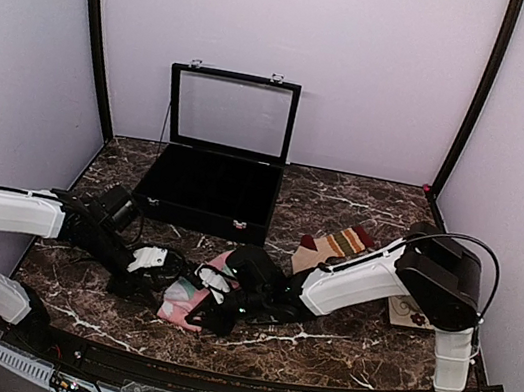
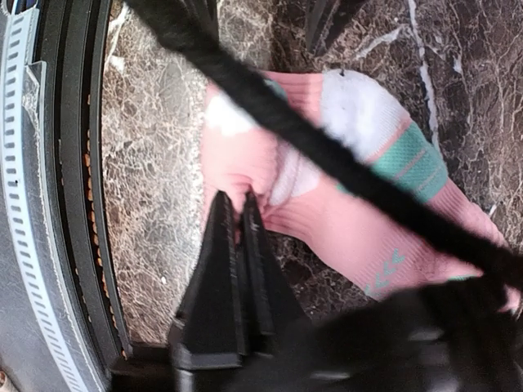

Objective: Roll the socks
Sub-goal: Roll the sock at the center of the board.

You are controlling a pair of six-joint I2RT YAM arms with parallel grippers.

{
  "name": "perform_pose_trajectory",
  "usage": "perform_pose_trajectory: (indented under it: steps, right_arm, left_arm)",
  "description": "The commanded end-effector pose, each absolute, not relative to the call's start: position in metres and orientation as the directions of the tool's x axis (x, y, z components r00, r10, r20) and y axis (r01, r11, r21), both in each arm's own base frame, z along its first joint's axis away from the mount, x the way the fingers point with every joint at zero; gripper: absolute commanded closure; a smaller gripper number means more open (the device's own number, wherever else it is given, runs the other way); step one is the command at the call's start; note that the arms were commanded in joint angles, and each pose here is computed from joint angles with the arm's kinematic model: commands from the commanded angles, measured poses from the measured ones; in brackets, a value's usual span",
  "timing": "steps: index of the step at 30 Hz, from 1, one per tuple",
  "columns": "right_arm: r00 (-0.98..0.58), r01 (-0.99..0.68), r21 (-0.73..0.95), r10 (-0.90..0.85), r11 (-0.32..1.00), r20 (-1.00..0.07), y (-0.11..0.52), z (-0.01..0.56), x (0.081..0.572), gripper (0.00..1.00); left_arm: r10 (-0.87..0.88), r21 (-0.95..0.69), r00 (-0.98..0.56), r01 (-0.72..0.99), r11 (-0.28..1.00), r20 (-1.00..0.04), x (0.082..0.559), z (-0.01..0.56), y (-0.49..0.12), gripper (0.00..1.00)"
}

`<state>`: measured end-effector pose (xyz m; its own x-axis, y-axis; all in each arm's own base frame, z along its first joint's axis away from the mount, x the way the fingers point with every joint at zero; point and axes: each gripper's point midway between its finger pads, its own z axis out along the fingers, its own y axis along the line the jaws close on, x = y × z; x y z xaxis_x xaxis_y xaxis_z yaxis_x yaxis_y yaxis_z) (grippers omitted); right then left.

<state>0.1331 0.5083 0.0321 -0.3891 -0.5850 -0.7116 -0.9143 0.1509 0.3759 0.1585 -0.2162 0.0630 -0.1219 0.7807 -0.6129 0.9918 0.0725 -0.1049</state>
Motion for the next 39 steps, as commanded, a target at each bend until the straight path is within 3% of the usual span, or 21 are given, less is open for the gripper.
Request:
perform_pose_trajectory:
  steps: [1,13,20,39]
  right_arm:
    - [-0.557,-0.817,0.485,-0.646,0.313,-0.521,0.481,-0.014,0.141,1.0]
    - [-0.717,-0.663,0.625,-0.59,0.413,-0.371,0.473,-0.026,0.151,1.0]
    - [-0.761,-0.587,0.691,-0.579,0.422,-0.293,0.473,-0.029,0.149,1.0]
    - [-0.801,-0.508,0.742,-0.558,0.438,-0.219,0.474,-0.032,0.15,1.0]
  left_arm:
    - [0.782,-0.117,-0.084,0.993,0.014,-0.617,0.141,0.061,-0.21,0.61]
    - [0.769,-0.08,0.061,0.986,-0.144,-0.636,0.139,0.082,-0.233,0.6]
    - [0.784,0.036,0.223,0.968,-0.248,-0.579,0.136,0.059,-0.253,0.6]
    - [0.854,0.172,0.308,0.951,-0.259,-0.419,0.172,0.02,-0.252,0.62]
